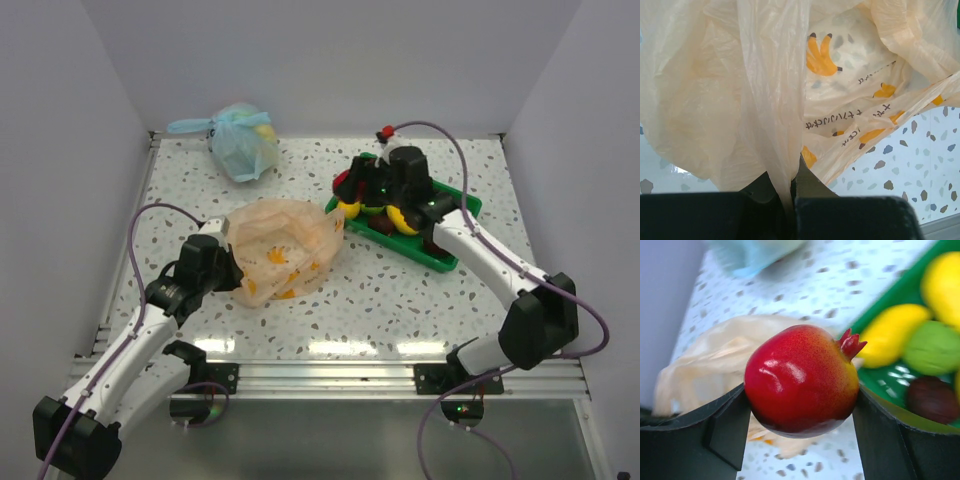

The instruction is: Untie the knot of the plastic bag and take out the fruit

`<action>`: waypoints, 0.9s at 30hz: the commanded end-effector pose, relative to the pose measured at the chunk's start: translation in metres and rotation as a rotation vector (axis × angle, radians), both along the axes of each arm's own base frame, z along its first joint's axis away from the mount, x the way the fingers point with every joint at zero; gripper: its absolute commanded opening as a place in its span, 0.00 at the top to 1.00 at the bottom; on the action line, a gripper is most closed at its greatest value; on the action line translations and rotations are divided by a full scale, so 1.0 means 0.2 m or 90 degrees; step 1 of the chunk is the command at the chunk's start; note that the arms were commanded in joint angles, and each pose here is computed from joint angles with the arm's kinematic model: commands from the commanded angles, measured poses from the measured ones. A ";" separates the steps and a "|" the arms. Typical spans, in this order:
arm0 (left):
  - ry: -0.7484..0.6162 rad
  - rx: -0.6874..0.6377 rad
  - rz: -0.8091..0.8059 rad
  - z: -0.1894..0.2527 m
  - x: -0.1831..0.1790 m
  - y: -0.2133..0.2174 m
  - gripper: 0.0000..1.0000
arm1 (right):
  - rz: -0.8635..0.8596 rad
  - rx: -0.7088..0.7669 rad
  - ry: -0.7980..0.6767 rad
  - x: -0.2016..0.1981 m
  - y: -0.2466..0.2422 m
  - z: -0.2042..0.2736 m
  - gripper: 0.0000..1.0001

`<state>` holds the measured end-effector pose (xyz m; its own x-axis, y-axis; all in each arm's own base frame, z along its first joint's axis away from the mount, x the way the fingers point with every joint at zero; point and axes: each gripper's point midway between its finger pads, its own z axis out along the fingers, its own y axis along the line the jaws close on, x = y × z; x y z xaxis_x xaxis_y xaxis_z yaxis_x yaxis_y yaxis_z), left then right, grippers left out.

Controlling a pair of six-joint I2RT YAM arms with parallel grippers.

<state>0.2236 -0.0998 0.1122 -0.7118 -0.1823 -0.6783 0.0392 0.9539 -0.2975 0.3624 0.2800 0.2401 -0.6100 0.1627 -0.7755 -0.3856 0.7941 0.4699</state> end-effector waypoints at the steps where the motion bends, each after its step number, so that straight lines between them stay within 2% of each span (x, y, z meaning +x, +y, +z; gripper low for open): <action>1: -0.029 -0.006 -0.002 0.04 0.04 -0.02 0.98 | -0.117 -0.086 0.036 0.07 -0.39 -0.13 0.66; 6: -0.031 -0.006 0.000 0.04 0.04 -0.01 0.98 | -0.258 -0.156 0.126 0.04 -0.81 -0.38 0.63; 8: -0.028 -0.007 -0.001 0.04 0.04 -0.02 0.98 | -0.290 -0.161 0.157 -0.02 -0.90 -0.46 0.62; 11: -0.028 -0.006 -0.002 0.04 0.04 -0.02 0.98 | -0.342 -0.167 0.183 -0.08 -1.03 -0.51 0.56; 12: -0.029 -0.007 -0.002 0.04 0.04 -0.02 0.98 | -0.354 -0.168 0.190 -0.09 -1.07 -0.53 0.47; 14: -0.030 -0.007 -0.002 0.04 0.04 -0.02 0.98 | -0.359 -0.175 0.204 -0.11 -1.10 -0.54 0.33; 15: -0.030 -0.007 -0.002 0.04 0.04 -0.02 0.98 | -0.365 -0.182 0.205 -0.11 -1.11 -0.54 0.21; 17: -0.029 -0.007 -0.002 0.04 0.04 -0.02 0.98 | -0.371 -0.190 0.202 -0.12 -1.13 -0.52 0.05; 18: -0.029 -0.007 -0.002 0.04 0.04 -0.02 0.98 | -0.382 -0.195 0.194 -0.12 -1.15 -0.50 0.01; 27: -0.036 -0.009 0.000 0.05 0.04 -0.01 0.98 | -0.355 -0.165 0.144 -0.10 -1.11 -0.29 0.01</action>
